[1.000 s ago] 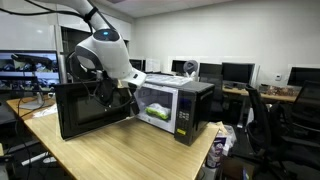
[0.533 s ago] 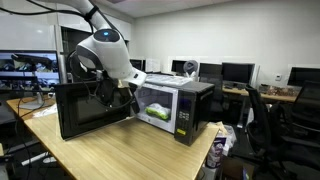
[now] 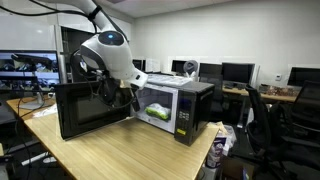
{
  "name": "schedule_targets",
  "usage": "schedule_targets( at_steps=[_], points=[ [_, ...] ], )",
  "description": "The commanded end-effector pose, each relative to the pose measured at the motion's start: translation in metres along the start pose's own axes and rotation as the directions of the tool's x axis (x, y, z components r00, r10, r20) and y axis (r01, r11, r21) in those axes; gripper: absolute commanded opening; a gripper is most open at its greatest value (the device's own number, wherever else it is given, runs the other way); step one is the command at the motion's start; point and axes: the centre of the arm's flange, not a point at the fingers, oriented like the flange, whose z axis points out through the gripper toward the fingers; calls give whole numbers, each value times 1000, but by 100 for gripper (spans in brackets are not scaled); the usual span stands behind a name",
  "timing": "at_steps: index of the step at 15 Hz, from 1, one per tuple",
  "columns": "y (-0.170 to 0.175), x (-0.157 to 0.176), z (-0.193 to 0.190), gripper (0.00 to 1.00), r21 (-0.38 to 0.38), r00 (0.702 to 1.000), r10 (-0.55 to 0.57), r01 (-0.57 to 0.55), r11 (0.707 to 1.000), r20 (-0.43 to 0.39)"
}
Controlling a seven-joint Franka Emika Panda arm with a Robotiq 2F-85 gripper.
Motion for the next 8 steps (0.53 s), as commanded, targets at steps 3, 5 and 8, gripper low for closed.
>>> schedule_targets(
  at_steps=[3, 5, 8],
  points=[
    [5, 35, 5, 100, 48, 997, 56, -53, 997, -48],
    [8, 49, 5, 100, 44, 997, 71, -70, 997, -33],
    [13, 59, 21, 100, 21, 999, 47, -48, 999, 23]
  ],
)
